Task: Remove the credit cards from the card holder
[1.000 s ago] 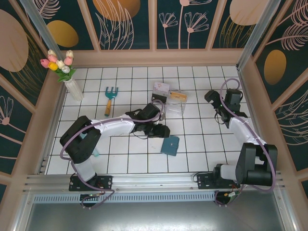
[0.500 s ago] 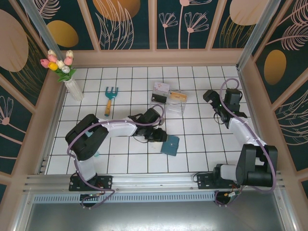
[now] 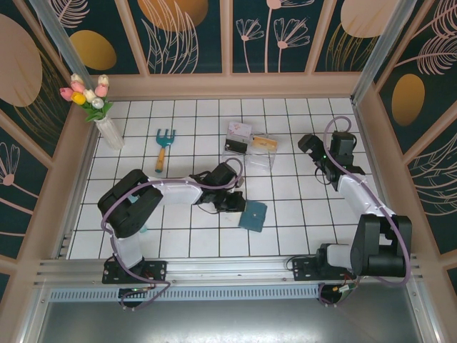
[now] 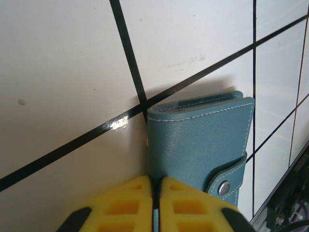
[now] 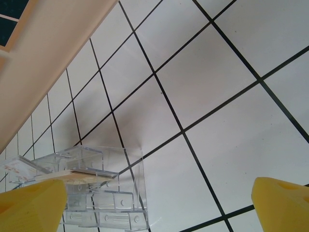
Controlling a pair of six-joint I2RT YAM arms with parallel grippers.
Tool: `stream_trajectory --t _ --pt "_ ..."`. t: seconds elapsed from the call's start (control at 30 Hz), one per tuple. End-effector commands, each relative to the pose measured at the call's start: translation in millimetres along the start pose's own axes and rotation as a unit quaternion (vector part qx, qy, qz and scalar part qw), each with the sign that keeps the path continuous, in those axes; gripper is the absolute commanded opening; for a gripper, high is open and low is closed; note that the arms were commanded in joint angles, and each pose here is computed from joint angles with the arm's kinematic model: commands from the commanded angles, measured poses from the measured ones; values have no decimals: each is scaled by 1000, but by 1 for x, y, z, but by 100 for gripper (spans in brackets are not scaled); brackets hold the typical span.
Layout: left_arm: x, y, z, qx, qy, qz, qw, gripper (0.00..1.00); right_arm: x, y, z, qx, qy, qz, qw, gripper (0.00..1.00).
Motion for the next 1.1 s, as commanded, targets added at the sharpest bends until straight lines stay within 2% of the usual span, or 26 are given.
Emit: stream_trajectory --t 0.0,0.23,0.4,0.57,0.67,0.8,0.83,0.9,1.0,1.07 --pt "1 1 6 12 -28 -1 1000 3 -5 1 4 -7 3 0 1000 99" --pt "-38 -32 -2 83 -124 -95 984 0 -14 -4 21 -33 8 7 999 99" --pt "-69 -44 6 87 -165 -157 970 0 -26 -7 51 -67 4 0 998 99" --pt "-102 -52 54 11 -198 -197 960 0 -47 1 99 -113 -66 -19 991 99" --pt "-115 -51 68 -29 -183 -216 959 0 -57 12 119 -125 -103 -17 987 99" --pt "-120 -43 76 -77 -148 -221 961 0 -57 39 138 -132 -131 20 982 98" --pt "-120 -41 80 -90 -145 -218 961 2 -54 49 143 -134 -141 35 980 96" --pt "-119 -38 86 -109 -136 -209 962 19 -49 73 155 -140 -166 69 974 94" --pt "-122 -35 92 -129 -117 -203 964 37 -36 113 170 -149 -176 131 964 90" --pt "-128 -35 94 -137 -106 -206 963 41 -26 141 178 -161 -167 169 958 86"
Point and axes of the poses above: each hand's point on the last joint's axis, 136 mm out from that joint toward the fingers, its own x axis out along the fingers, its own z axis along the line the jaws close on, y = z × x, the point moved 4 cm from there along -x, back along the fingers, and after that the axes turned 6 degrees about -x, right-handed, at the moved point
